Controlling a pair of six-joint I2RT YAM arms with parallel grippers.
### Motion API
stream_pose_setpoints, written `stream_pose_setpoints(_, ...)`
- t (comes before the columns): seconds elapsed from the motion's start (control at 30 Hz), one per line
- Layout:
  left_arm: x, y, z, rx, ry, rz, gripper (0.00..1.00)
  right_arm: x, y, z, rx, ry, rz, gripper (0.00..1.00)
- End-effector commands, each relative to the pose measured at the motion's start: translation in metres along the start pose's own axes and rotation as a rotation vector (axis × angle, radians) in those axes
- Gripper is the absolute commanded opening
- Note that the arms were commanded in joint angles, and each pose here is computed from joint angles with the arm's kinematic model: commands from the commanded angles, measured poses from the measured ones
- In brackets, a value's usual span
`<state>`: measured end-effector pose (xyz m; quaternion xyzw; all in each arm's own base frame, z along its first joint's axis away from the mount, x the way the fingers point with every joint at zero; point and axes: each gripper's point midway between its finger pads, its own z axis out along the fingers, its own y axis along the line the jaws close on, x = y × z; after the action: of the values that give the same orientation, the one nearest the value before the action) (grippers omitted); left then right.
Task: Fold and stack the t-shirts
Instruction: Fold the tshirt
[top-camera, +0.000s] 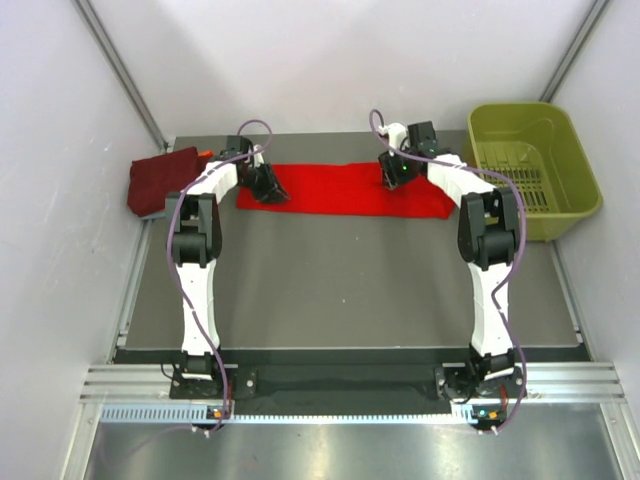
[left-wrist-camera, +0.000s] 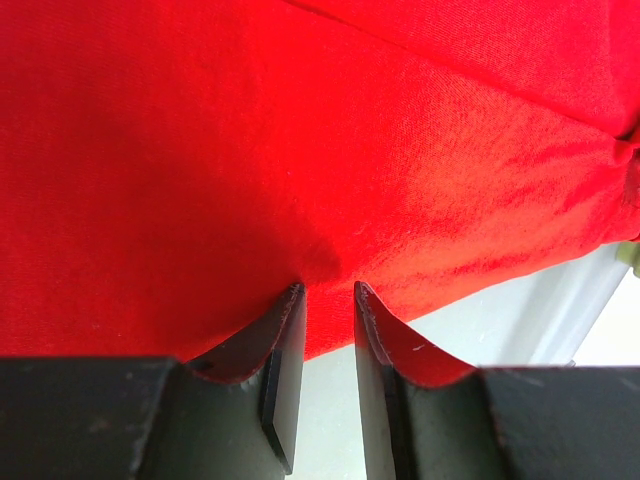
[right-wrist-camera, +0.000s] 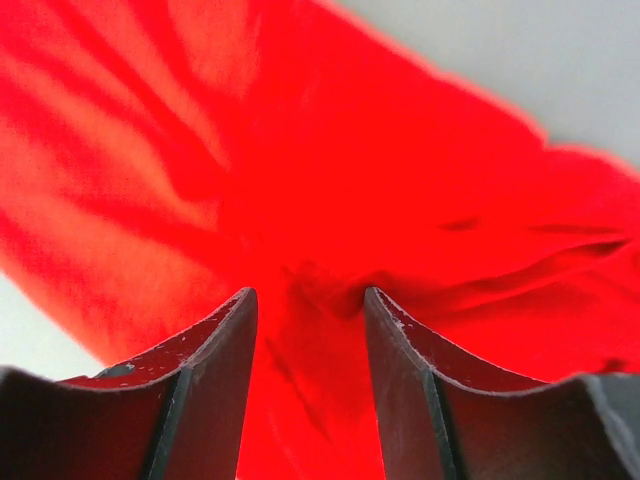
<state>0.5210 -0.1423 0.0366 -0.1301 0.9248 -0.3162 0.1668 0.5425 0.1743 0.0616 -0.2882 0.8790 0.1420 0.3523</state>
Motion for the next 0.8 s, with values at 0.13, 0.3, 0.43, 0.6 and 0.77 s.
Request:
stream_pose_setpoints(0.13, 0.004, 0.004, -0.006, -0.034, -0.014, 0.023, 0.31, -0.087, -0.014, 0.004, 0.051, -0.236, -0.022, 0.49)
stream_pose_setpoints(0.3, 0.011, 0.001, -0.011, -0.036, -0.01, 0.035, 0.32, -0.123, -0.022, -0.014, 0.091, -0.329, -0.029, 0.51)
stream_pose_setpoints(0.43, 0.01, 0.001, -0.014, -0.045, -0.017, 0.038, 0.32, -0.123, -0.021, -0.034, 0.139, -0.31, -0.025, 0.51)
stream_pose_setpoints(0.6, 0.011, 0.0, -0.013, -0.038, -0.013, 0.034, 0.32, -0.096, -0.005, -0.057, 0.069, -0.255, 0.028, 0.48)
stream_pose_setpoints(0.77, 0.012, 0.0, -0.014, -0.04, -0.014, 0.036, 0.32, -0.059, 0.004, -0.051, 0.011, -0.185, 0.115, 0.48)
